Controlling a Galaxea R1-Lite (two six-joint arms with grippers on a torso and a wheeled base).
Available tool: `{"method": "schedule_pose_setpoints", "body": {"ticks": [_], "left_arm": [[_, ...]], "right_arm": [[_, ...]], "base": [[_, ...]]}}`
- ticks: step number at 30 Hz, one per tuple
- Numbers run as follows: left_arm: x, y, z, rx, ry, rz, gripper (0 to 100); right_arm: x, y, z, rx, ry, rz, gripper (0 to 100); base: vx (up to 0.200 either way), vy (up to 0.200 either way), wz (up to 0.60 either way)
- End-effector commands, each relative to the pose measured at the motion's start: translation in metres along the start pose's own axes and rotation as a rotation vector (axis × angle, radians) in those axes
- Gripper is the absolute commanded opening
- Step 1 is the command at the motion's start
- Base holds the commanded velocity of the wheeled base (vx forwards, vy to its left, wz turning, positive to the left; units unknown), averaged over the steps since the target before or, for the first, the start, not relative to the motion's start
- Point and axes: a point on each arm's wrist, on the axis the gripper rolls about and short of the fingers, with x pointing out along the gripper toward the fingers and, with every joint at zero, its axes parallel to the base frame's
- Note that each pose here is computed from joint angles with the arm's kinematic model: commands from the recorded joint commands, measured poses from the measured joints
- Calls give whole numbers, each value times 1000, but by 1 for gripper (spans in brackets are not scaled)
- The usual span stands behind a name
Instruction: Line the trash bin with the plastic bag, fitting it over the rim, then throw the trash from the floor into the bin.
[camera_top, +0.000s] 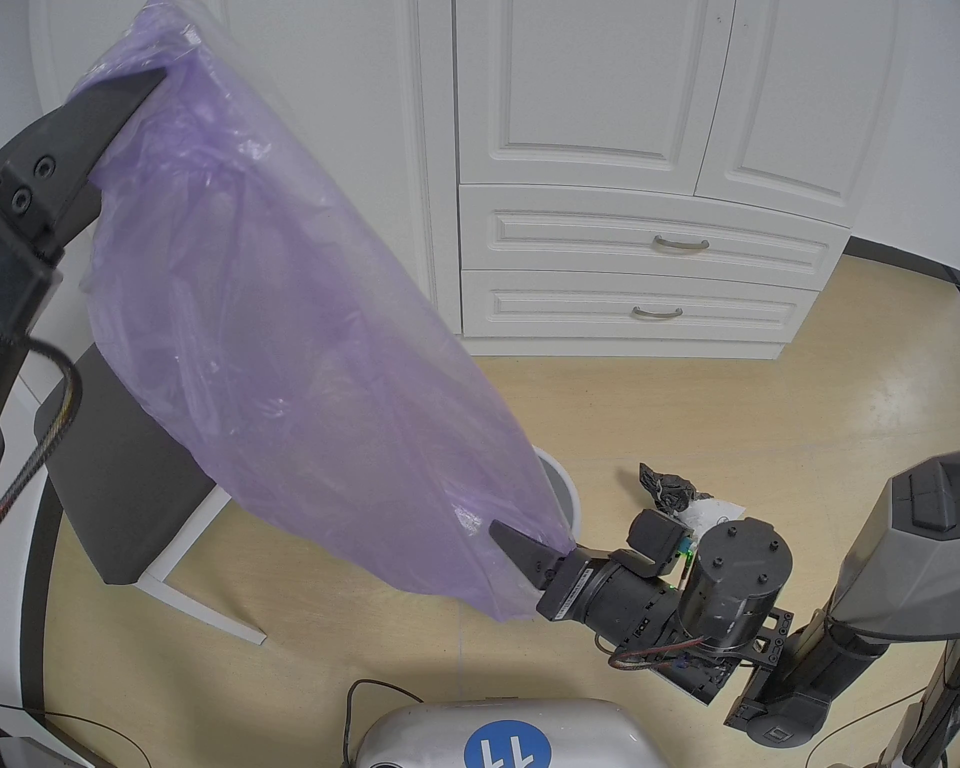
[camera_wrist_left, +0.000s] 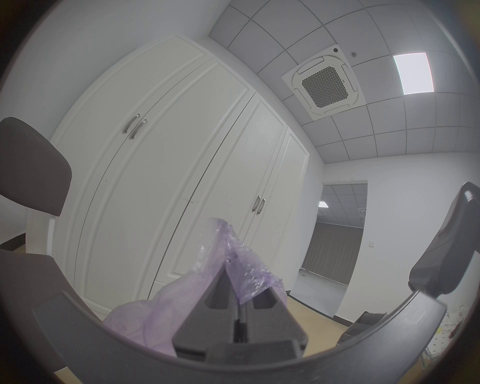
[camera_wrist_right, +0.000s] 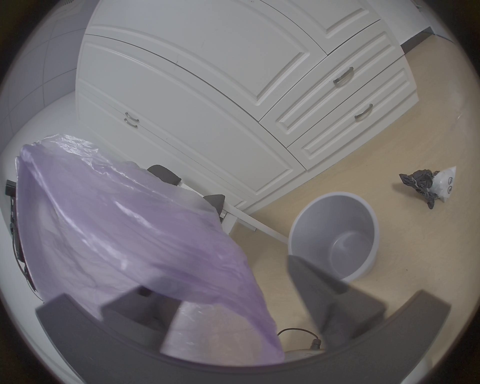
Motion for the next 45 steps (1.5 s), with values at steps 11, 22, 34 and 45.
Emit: {"method": "schedule_pose_setpoints", "body": {"ticks": [11, 22, 34, 45], "left_arm": [[0, 0, -5, 13, 18, 0, 0], [0, 0, -10, 19, 40, 1, 0], [13, 14, -68, 110, 260, 74, 0], [12, 55, -107, 225, 515, 198, 0]], "right_arm": [[-18, 14, 26, -46, -74, 54, 0], [-26, 10, 58, -160, -182, 29, 0], [-95, 41, 143, -308, -209, -96, 0], [-106, 71, 171, -339, -87, -164, 0]], "base": [[0, 0, 0], [0, 0, 0], [0, 0, 0], [0, 0, 0]]}}
